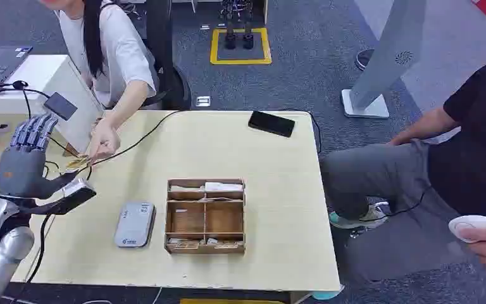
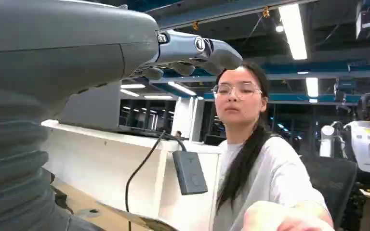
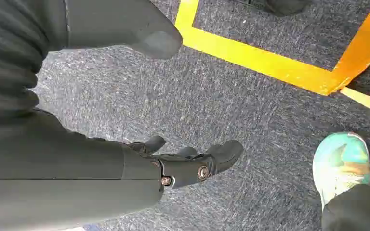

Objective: Pass the card to the sensor for recognition and then transmit it.

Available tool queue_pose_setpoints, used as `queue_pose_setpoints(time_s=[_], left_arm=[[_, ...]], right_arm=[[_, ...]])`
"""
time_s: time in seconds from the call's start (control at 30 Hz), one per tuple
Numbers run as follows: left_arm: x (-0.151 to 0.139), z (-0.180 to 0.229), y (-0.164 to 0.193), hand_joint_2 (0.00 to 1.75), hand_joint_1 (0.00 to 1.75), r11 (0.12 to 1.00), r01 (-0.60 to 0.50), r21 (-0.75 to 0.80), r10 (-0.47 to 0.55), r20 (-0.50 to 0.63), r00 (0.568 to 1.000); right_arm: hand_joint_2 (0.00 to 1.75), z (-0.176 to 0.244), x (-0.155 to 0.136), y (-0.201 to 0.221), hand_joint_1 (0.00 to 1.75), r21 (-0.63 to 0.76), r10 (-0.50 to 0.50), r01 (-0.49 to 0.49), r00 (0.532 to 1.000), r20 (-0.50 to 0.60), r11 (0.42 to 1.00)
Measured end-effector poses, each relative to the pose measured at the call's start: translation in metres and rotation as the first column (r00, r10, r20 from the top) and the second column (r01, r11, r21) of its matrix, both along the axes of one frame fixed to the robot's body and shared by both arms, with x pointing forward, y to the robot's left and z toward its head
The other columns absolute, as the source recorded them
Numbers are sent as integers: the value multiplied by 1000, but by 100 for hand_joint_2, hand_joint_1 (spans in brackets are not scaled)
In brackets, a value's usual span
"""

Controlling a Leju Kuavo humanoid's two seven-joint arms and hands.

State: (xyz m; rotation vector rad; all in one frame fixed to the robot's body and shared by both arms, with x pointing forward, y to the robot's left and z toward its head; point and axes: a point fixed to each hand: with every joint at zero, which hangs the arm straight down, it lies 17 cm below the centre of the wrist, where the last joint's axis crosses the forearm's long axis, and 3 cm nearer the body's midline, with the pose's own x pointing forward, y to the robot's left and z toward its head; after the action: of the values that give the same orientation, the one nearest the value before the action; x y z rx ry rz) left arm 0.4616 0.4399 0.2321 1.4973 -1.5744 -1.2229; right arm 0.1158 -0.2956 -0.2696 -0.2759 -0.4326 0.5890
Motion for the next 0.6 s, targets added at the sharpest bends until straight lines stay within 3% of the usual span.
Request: queue_pose_setpoints(time_s=[0.23,0.27,0.6], left_arm=[[0,0,0,175,0,1000,0,0,0,0,1000],[0,0,0,175,175,1000,0,0,0,-1,1000],[0,-1,-1,175,175,999,13,-31,-14,-8,1000]], right_arm=[[175,0,0,0,0,0,0,0,1000,0,1000],[175,0,0,0,0,0,0,0,1000,0,1000],[175,0,0,0,0,-1,3,-3,1000,1,1000]])
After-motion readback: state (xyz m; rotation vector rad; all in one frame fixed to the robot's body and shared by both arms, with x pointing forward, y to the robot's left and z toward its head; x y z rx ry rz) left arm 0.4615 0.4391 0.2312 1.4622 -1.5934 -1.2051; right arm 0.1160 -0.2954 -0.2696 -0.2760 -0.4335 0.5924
